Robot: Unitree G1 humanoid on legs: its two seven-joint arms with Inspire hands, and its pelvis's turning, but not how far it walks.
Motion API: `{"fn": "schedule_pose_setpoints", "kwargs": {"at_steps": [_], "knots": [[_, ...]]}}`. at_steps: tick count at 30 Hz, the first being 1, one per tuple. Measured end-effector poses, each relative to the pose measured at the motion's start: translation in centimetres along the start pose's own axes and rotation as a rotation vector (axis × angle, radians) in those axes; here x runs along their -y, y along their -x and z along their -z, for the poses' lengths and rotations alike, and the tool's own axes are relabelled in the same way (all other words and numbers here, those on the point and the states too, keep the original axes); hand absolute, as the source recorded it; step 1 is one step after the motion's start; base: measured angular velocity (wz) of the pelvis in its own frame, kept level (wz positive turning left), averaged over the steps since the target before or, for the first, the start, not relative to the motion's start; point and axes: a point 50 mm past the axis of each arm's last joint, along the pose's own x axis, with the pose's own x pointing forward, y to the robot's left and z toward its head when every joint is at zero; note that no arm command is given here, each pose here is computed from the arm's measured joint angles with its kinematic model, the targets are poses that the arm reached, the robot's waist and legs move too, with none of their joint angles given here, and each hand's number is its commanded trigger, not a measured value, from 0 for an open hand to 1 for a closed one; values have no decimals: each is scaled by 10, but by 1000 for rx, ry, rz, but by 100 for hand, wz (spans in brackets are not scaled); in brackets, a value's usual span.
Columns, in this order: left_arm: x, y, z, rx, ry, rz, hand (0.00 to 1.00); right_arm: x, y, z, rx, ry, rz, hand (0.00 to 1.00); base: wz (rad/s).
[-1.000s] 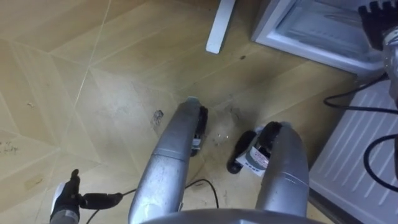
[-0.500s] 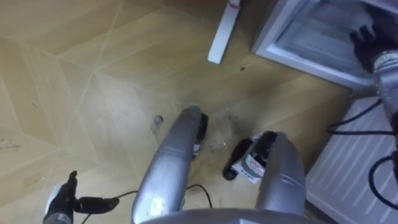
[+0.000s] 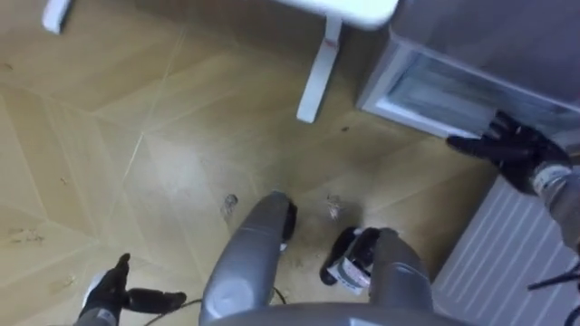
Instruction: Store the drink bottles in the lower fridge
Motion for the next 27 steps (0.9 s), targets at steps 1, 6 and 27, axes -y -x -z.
{"fn": "schedule_pose_setpoints", "kwargs": {"at_steps": [1,6,27], "knots": [[2,0,3,-13,1,0,0,-4,0,15,-43,10,-6,0,17],[18,-3,-1,2,-40,-4,0,-19,16,91,-243,37,-44,0,2],[45,-5,8,-60,-15,-53,0,-57,55,193,-511,60,16,0,-21]]}}
